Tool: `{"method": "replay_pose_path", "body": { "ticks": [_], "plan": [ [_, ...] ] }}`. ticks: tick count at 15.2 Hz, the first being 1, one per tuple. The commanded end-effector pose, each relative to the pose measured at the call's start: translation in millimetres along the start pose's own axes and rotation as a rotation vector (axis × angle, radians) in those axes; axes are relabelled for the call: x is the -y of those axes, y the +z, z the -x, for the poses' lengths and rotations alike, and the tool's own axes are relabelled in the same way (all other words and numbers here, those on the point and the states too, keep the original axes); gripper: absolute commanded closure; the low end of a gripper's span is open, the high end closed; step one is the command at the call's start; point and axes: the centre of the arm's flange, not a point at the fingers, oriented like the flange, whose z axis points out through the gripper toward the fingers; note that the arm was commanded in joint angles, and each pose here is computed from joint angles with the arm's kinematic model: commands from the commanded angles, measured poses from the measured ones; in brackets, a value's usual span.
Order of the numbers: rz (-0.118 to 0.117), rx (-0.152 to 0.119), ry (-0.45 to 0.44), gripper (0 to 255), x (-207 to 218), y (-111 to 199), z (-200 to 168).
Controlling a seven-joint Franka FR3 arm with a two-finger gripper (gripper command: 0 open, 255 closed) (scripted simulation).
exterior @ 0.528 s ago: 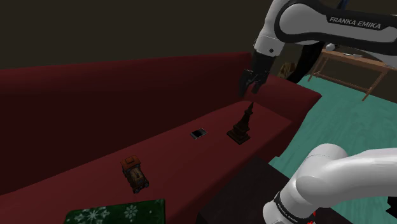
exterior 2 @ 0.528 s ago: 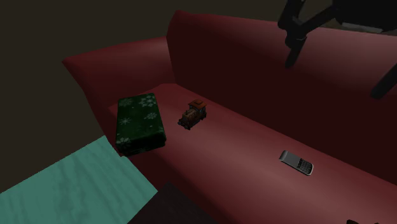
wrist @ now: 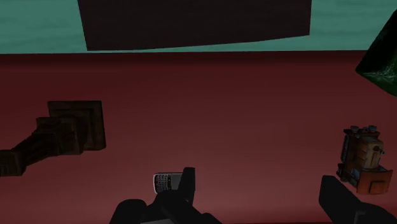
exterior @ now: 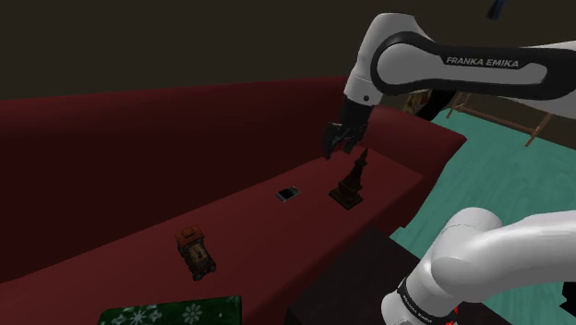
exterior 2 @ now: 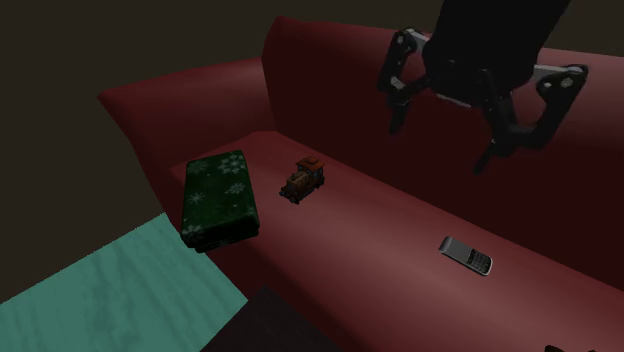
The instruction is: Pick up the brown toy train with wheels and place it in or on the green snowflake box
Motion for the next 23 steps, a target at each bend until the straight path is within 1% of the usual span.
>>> {"method": "replay_pose_path", "body": {
  "ticks": [1, 23],
  "plan": [
    [-0.007, -0.007, -0.002, 0, 15.2, 18.4, -5.3],
    [-0.082, -0.056, -0.025, 0, 198.2, 226.2, -57.0]
  ]
}}
